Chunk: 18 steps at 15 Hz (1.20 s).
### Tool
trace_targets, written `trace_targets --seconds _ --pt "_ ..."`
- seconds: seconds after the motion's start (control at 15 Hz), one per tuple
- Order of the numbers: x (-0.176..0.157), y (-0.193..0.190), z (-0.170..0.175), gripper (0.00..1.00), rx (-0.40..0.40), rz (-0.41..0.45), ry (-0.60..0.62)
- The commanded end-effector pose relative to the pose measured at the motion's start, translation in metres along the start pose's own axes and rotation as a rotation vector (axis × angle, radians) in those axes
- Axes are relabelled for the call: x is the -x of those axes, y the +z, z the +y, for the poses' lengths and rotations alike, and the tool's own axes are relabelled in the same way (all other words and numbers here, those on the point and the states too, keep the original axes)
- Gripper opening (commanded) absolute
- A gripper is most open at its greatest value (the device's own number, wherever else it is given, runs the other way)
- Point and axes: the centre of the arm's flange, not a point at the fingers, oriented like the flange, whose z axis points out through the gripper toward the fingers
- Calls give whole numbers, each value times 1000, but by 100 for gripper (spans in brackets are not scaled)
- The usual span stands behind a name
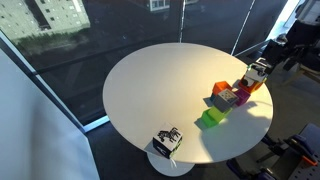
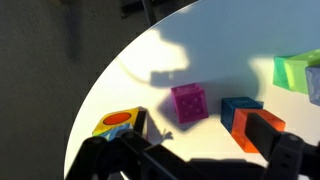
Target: Pick up the pink block and put it on the orange block
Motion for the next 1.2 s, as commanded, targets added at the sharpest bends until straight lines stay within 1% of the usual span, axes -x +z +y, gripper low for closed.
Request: trace_targets --seconds 0.0,0.27,0.53,0.73,0.8,1.13 --pt "-10 27 -2 100 40 8 35" --pt "-22 55 -3 100 72 9 37" --pt "-26 72 -4 100 102 2 26" --pt "-25 71 -2 100 108 -12 17" --pt "-21 77 -2 100 88 -20 11" --pt "-22 77 -2 100 89 -19 11"
